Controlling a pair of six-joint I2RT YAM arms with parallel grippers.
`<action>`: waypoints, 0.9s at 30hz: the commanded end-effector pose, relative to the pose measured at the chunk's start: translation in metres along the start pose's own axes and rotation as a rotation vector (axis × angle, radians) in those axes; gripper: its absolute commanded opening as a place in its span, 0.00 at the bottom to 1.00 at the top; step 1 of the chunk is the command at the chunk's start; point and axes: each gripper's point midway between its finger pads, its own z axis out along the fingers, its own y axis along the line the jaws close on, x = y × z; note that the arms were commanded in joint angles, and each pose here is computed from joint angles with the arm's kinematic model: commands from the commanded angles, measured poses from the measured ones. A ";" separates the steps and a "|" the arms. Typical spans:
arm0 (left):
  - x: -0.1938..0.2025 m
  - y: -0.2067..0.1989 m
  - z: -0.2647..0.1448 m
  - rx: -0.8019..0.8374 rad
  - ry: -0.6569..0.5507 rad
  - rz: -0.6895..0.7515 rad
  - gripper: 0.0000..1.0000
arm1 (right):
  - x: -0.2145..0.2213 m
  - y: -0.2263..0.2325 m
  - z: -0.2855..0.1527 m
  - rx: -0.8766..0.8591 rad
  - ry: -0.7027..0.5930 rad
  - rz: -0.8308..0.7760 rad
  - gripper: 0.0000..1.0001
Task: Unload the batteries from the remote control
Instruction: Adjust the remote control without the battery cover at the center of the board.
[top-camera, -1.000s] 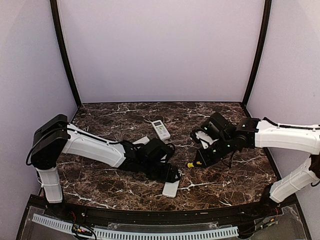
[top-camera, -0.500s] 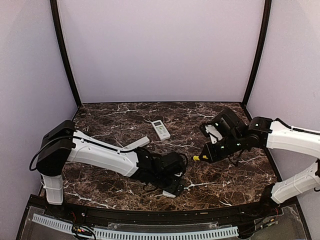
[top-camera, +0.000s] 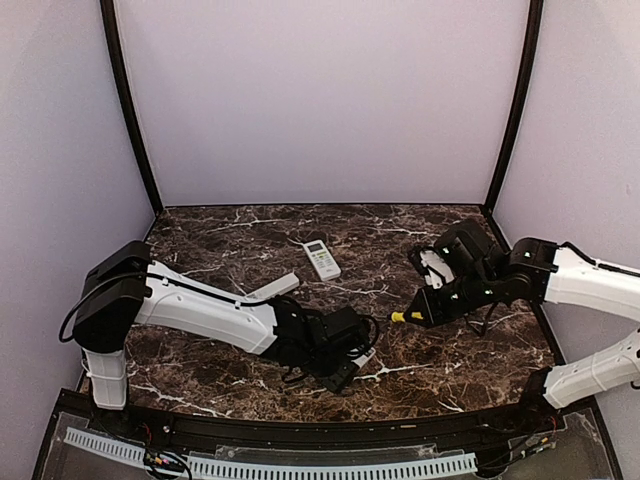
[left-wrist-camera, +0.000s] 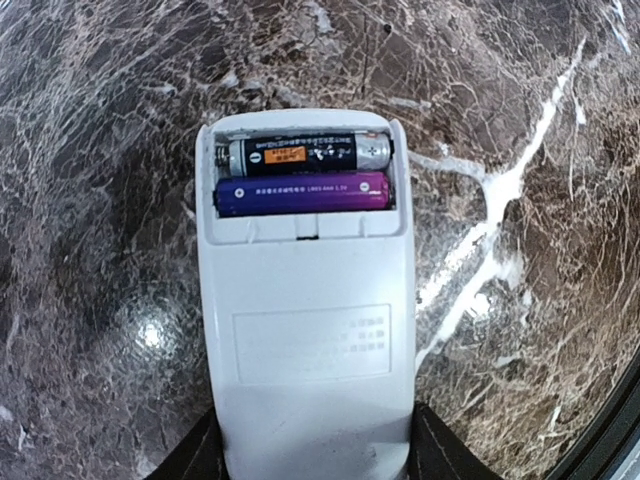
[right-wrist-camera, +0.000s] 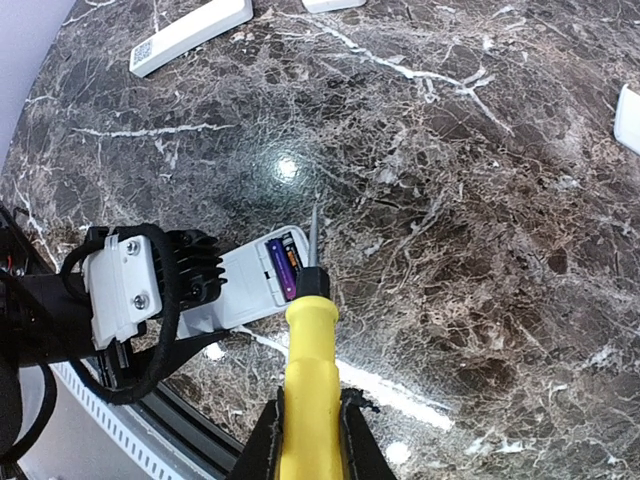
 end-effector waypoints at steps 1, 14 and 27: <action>0.040 0.000 0.003 0.059 0.156 0.252 0.50 | 0.009 0.008 -0.004 -0.074 0.018 0.005 0.00; 0.028 0.019 -0.005 0.209 0.153 0.549 0.38 | 0.059 0.005 -0.007 -0.122 0.156 0.016 0.00; 0.034 0.044 0.004 0.063 0.145 0.686 0.38 | 0.075 0.008 0.008 -0.060 0.250 -0.036 0.00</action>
